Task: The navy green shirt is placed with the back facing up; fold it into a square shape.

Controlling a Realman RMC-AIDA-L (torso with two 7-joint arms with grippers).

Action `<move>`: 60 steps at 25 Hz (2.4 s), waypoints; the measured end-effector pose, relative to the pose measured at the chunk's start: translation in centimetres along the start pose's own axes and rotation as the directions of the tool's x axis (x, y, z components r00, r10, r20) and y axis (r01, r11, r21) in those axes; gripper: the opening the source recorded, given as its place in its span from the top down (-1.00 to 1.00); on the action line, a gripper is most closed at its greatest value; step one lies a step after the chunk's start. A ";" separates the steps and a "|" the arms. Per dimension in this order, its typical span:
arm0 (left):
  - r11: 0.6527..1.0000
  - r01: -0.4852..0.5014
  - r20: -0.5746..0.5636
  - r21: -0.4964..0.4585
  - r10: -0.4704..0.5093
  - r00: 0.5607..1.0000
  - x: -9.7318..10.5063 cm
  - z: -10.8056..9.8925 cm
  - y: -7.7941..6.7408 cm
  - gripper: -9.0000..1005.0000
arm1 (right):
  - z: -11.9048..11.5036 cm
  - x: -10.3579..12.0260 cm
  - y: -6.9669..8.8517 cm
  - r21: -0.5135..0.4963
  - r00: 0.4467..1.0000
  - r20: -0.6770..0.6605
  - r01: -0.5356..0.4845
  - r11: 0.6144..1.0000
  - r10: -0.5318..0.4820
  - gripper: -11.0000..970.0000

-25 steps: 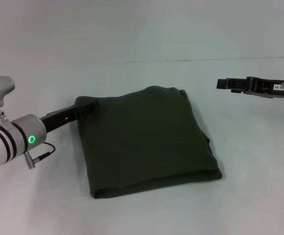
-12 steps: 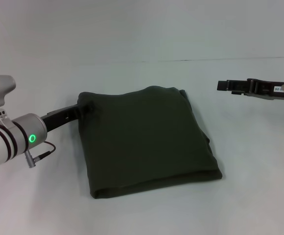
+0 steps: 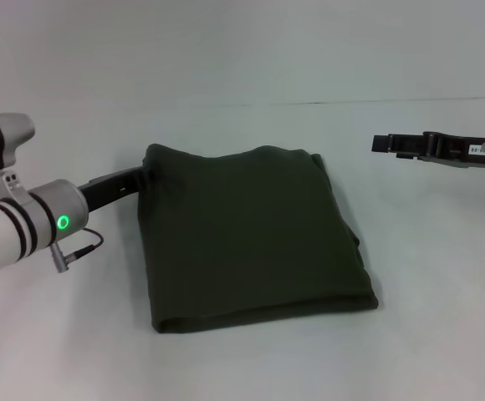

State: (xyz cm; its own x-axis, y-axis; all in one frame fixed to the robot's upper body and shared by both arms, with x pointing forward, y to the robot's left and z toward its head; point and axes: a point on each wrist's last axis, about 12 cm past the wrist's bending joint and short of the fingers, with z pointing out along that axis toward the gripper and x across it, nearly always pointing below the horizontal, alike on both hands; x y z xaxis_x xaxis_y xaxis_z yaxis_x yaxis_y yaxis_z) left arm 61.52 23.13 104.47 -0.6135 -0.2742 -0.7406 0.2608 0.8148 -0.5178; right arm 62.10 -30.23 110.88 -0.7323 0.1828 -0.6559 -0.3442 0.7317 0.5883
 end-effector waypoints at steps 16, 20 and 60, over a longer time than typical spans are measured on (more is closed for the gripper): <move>0.998 -0.049 -0.011 0.048 0.050 0.999 -2.2 1.5 -2.1 0.74 | -0.3 -0.1 -0.2 0.008 1.000 0.007 0.008 1.000 -0.008 -0.51; 0.997 -0.050 -0.013 0.051 0.051 0.999 -2.5 1.6 -2.2 0.71 | -0.4 0.0 -0.3 0.010 1.000 0.006 0.004 1.000 -0.005 -0.54; 0.639 -0.404 0.168 0.654 0.397 0.902 2.0 -13.0 -2.4 -0.89 | -3.1 6.6 5.4 -0.479 0.839 0.203 0.534 0.696 -0.504 -0.79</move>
State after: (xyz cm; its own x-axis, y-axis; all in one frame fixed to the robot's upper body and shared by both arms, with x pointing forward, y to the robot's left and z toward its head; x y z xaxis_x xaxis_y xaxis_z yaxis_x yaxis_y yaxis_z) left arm 49.95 27.27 109.79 -0.3243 -0.0096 -0.9459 0.9022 0.2975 -0.3123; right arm 53.58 -27.10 111.18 -0.3216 -0.0822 -0.9433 -0.9126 0.2924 0.2857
